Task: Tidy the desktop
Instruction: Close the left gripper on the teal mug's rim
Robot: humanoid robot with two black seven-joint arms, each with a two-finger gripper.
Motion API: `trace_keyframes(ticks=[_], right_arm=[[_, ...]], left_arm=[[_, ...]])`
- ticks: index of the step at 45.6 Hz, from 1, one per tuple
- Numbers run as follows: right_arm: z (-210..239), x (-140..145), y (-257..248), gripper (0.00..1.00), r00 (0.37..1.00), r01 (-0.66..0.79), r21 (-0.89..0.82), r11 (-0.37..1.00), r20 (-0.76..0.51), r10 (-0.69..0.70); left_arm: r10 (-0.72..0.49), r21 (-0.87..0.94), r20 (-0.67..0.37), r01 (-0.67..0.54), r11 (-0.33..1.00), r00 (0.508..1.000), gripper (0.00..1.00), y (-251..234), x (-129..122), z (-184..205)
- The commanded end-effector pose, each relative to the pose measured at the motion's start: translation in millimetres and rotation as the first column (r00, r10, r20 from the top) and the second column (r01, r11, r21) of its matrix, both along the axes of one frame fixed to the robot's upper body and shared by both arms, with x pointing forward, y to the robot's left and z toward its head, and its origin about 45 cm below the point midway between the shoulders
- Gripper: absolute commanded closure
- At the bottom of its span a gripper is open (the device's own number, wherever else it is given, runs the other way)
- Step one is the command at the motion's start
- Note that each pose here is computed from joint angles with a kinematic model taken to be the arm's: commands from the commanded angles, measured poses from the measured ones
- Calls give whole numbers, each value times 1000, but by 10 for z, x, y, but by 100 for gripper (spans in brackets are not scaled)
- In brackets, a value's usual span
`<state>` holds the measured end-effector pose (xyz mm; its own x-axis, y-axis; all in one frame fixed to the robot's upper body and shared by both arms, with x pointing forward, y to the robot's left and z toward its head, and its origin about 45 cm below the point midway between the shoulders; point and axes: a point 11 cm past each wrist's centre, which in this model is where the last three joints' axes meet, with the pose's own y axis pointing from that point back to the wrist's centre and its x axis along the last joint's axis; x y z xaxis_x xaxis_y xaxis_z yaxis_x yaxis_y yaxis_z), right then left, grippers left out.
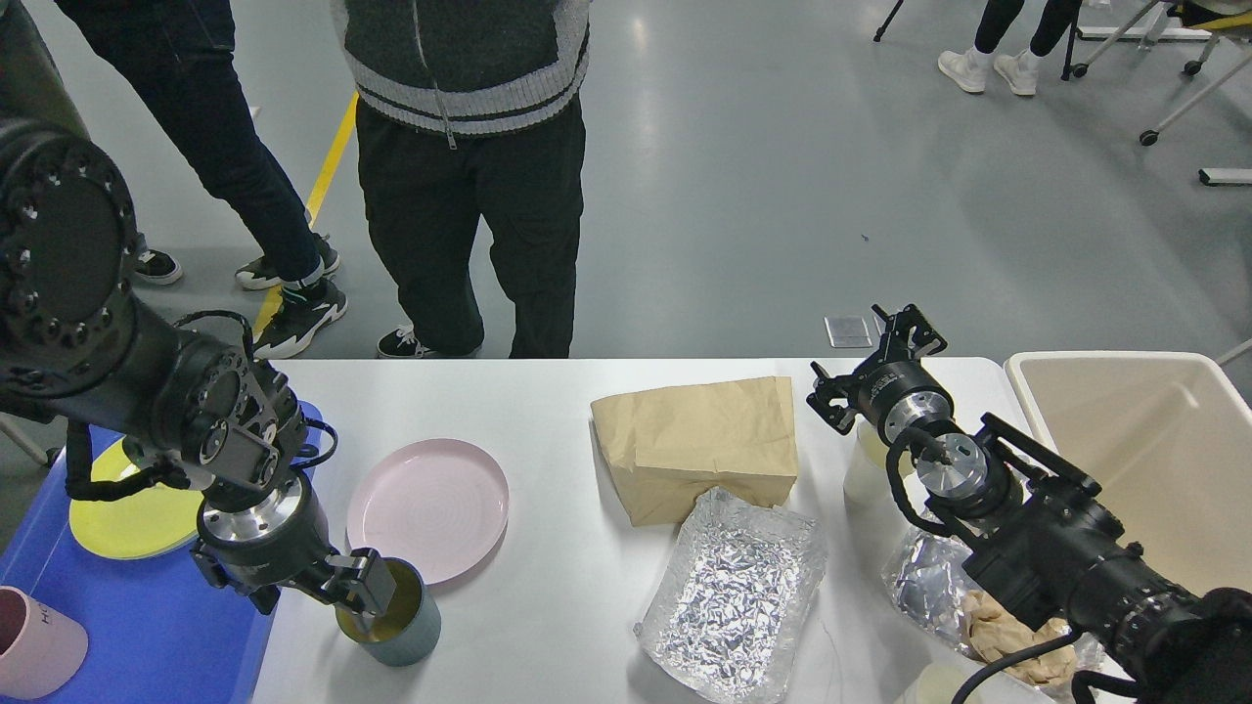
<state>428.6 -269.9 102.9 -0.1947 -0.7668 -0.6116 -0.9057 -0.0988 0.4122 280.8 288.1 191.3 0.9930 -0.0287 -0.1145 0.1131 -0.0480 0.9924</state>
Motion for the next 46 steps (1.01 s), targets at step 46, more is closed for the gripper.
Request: trace_keyframes(ticks=[46], right_arm=[[-1, -1, -9, 0, 1000, 2, -1, 1000, 0, -2]], left_arm=[[71, 21, 174, -76, 997, 982, 9, 268, -76, -397]])
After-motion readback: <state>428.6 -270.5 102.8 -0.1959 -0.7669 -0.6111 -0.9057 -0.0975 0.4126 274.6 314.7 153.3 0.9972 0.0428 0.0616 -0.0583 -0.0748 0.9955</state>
